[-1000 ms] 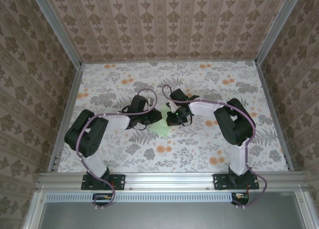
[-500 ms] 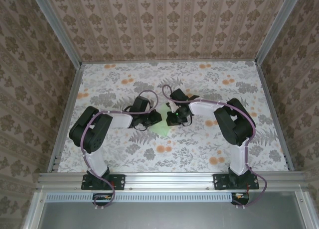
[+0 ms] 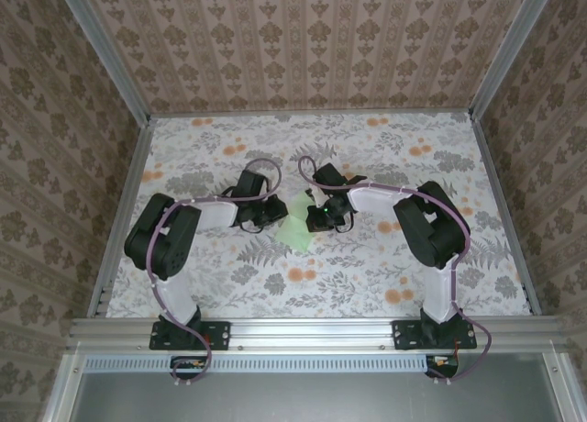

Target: Fold a paper plane with a square sheet of paper (pick it up from the middle)

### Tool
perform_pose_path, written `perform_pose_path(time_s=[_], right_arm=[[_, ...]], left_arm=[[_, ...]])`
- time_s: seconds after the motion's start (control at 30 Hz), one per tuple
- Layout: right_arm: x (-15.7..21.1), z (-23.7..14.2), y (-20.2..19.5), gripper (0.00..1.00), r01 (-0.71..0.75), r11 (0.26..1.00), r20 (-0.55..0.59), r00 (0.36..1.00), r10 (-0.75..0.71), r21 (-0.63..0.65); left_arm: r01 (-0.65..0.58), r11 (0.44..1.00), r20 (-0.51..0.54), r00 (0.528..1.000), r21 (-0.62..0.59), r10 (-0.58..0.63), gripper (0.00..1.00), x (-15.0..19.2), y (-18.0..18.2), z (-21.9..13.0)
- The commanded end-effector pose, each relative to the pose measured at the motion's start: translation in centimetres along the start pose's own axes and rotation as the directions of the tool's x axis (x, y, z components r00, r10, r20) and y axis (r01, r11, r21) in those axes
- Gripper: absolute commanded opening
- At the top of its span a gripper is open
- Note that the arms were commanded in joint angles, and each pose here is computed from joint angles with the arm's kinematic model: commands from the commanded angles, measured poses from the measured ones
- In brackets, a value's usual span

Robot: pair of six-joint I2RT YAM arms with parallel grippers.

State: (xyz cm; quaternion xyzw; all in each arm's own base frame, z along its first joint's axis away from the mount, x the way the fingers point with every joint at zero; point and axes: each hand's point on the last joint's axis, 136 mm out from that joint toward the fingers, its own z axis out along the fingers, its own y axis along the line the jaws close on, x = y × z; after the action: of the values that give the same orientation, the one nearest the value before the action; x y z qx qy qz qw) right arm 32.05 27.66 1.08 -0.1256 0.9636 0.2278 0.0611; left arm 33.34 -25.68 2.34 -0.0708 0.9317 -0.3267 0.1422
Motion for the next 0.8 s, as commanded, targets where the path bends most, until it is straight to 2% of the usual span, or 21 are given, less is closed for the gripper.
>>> perform_pose_path(time_s=[0.0, 0.2, 0.37, 0.53, 0.63, 0.77], right_arm=[[5.6, 2.7, -5.7, 0.07, -0.046, 0.979, -0.175, 0.981, 0.082, 0.199], [5.2, 2.6, -5.4, 0.07, -0.047, 0.98, -0.167, 0.983, 0.08, 0.191], [5.2, 2.7, -5.5, 0.07, -0.05, 0.98, -0.169, 0.982, 0.083, 0.19], [5.3, 2.8, -5.5, 0.07, -0.053, 0.981, -0.171, 0.982, 0.086, 0.188], [5.3, 2.8, -5.5, 0.07, -0.051, 0.981, -0.172, 0.982, 0.084, 0.189], [5.5, 2.9, -5.7, 0.07, -0.049, 0.979, -0.177, 0.981, 0.085, 0.198]], left_arm=[[-0.049, 0.999, -0.013, 0.999, -0.022, 0.048, 0.17, -0.3, 0.1, -0.4], [-0.136, 0.988, 0.004, 0.991, 0.076, 0.137, 0.16, 0.2, -3.5, -2.5], [-0.153, 0.979, -0.044, 0.986, 0.131, 0.16, 0.15, 2.0, -5.0, -1.3], [-0.127, 0.985, -0.093, 0.986, 0.116, 0.138, 0.14, 2.8, -4.5, 0.9], [-0.1, 0.993, -0.105, 0.989, 0.063, 0.106, 0.14, 2.7, -3.3, 1.7], [-0.053, 0.999, -0.071, 0.996, -0.008, 0.052, 0.14, 1.8, -1.1, 1.8]])
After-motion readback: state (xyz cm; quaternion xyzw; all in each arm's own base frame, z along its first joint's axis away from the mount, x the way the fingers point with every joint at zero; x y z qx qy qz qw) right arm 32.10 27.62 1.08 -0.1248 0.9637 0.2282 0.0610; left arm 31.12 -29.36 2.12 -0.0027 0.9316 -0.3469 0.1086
